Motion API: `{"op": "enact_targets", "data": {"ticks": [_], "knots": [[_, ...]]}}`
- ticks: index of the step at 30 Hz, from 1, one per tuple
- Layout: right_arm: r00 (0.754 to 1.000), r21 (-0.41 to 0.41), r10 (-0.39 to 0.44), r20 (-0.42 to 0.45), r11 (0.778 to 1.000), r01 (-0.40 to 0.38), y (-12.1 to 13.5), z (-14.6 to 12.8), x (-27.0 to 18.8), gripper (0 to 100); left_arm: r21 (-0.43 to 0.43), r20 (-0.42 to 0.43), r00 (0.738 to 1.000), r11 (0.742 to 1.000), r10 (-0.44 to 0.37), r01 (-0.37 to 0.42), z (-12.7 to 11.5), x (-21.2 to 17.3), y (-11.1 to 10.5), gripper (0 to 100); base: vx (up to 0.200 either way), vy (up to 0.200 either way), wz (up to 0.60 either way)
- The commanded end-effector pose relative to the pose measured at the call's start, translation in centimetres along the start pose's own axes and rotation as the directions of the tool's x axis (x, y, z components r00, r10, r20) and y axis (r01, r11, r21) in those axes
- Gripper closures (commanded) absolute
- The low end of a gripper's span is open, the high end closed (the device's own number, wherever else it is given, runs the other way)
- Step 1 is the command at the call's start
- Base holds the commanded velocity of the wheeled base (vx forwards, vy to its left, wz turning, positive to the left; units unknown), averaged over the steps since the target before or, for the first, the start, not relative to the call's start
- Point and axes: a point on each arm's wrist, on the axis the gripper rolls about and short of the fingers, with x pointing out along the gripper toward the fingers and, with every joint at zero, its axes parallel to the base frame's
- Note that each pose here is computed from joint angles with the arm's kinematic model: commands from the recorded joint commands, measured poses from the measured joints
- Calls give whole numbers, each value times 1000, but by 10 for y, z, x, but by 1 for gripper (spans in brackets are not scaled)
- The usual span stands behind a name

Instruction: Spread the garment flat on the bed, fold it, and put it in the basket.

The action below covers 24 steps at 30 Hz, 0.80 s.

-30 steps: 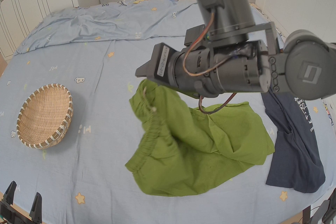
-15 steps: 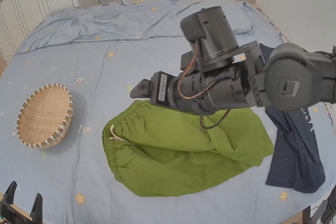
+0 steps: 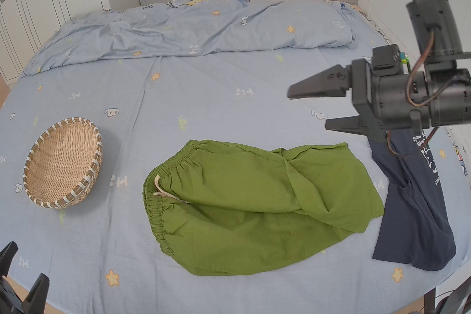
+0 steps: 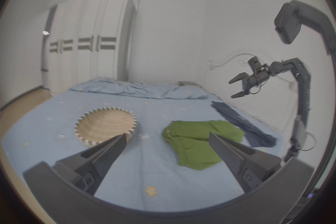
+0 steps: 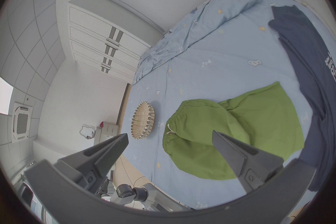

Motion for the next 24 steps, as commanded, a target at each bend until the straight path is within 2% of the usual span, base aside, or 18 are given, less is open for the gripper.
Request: {"op": "enact_targets", "data": {"ticks": [1,2,3,4,5,6,7,8,13,14,16,21,22,24], "knots": [[998,57,-32,60,998,29,-48,-26,-65,0,-297,-355,863,919,-360,261,25,64,2,0,0,0,0],[997,55,-36,72,998,32,-50,-29,-69,0,-338,-375,835,898,-403,282,23,74,3,0,0,0,0],[996,56,-41,77,998,37,-51,-29,-72,0,-354,-381,822,888,-423,293,22,78,3,0,0,0,0],[994,67,-54,90,997,48,-54,-30,-77,0,-396,-395,783,858,-480,327,19,94,5,0,0,0,0],[993,75,-68,93,995,61,-58,-31,-78,0,-417,-399,765,843,-506,340,18,103,6,0,0,0,0],[993,75,-68,93,995,61,-58,-31,-78,0,-417,-399,765,843,-506,340,18,103,6,0,0,0,0],[992,90,-88,87,993,80,-65,-35,-77,0,-448,-410,738,823,-537,350,15,121,9,0,0,0,0],[993,92,-87,80,993,79,-66,-38,-78,0,-467,-420,722,813,-550,348,12,137,12,0,0,0,0],[992,50,-84,93,996,80,-66,-45,-87,0,-518,-501,674,812,-544,270,-21,201,29,0,0,0,0],[992,48,-84,93,996,80,-66,-45,-87,0,-518,-501,674,812,-544,270,-21,201,29,0,0,0,0],[992,4,-97,82,995,97,-69,-48,-86,0,-507,-502,669,813,-549,287,-42,222,38,0,0,0,0],[990,-21,-116,76,993,118,-75,-51,-84,0,-580,-451,614,735,-648,351,-61,228,51,0,0,0,0],[990,-21,-116,79,993,118,-75,-50,-84,0,-586,-449,604,728,-658,357,-64,228,52,0,0,0,0],[990,-25,-111,88,993,113,-75,-49,-84,0,-577,-457,596,730,-660,366,-69,229,52,0,0,0,0]]}}
